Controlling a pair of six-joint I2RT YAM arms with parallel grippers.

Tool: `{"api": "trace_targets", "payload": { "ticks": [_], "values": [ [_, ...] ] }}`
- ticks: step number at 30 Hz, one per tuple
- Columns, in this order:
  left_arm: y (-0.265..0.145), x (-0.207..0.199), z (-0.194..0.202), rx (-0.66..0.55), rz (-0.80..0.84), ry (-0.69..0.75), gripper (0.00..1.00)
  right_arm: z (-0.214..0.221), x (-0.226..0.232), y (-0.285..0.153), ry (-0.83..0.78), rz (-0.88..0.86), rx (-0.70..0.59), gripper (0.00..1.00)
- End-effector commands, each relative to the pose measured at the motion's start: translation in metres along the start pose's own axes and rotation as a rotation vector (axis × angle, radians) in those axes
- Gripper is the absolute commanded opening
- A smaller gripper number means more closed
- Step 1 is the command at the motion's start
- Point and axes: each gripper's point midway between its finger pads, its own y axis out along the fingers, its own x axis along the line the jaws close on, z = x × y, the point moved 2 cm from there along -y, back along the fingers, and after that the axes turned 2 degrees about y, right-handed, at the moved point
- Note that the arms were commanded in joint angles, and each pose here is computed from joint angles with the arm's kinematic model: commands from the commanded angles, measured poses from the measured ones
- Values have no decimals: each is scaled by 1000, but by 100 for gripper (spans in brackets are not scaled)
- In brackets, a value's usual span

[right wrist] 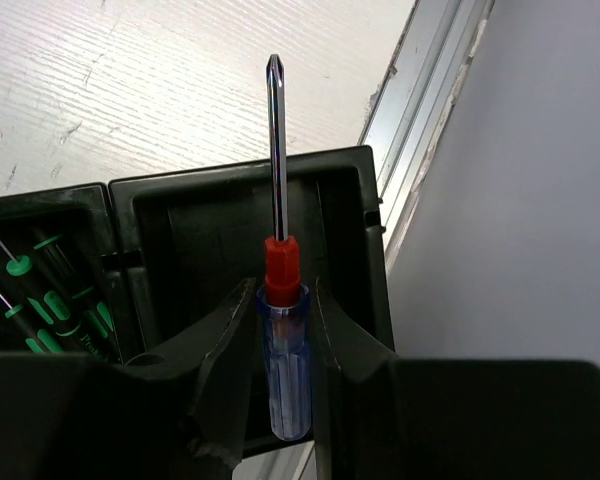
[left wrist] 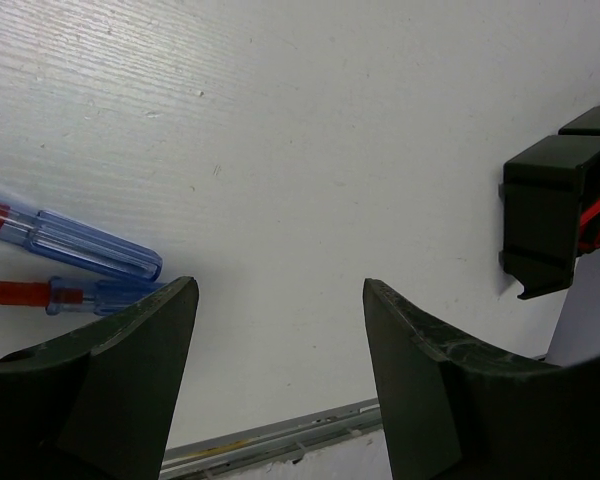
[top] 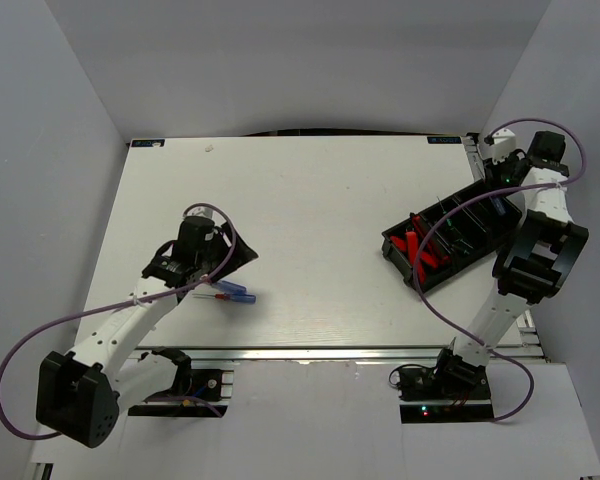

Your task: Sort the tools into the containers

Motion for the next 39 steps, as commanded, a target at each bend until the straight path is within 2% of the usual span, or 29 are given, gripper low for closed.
{"api": "trace_targets", "payload": {
  "ticks": [1, 2, 6, 9, 14, 15, 16, 17, 19, 20, 21, 23, 26, 27, 30, 32, 39],
  "values": [
    [-3, -11, -9, -19, 45, -13, 78, -19, -14, -1, -40, 48, -54, 19],
    [-2, -10, -9, -15, 42, -14, 78, -17, -13, 0, -42, 48, -48, 22],
    [0, -7, -10, -10, 33, -29, 78, -5, -6, 4, -45, 34, -32, 45],
    [1, -6, -11, -2, 36, -39, 78, 1, 0, 7, -36, 17, -22, 55],
    [-5, 5, -15, 1, -5, -151, 77, -18, 7, -12, -39, -20, -74, 61],
    [-5, 11, -15, -1, -28, -169, 74, -30, 9, -19, -54, -37, -104, 62],
    [-6, 15, -13, 5, -51, -211, 72, -44, 22, -26, -74, -111, -166, 64],
    [-7, 21, -13, 6, -72, -241, 68, -46, 37, -33, -103, -187, -174, 67],
    [-7, 32, -5, 30, -124, -319, 57, -63, 62, -49, -155, -298, -243, 69],
    [-6, 40, -1, 41, -151, -345, 39, -78, 85, -53, -230, -383, -304, 69],
    [-6, 46, 3, 56, -180, -378, 34, -79, 106, -61, -246, -443, -303, 69],
    [-3, 55, 9, 82, -217, -414, 32, -82, 152, -56, -312, -534, -287, 68],
    [-1, 62, 11, 103, -258, -432, 36, -93, 206, -60, -401, -611, -312, 69],
    [-3, 67, 12, 105, -298, -437, 43, -95, 230, -61, -419, -649, -320, 69],
    [-4, 81, 17, 113, -399, -479, 56, -99, 251, -62, -375, -693, -328, 69],
    [-3, 91, 25, 147, -470, -515, 61, -106, 270, -58, -370, -735, -333, 69],
    [-4, 109, 45, 249, -646, -582, 64, -107, 279, -54, -345, -761, -318, 68]
  ]
}}
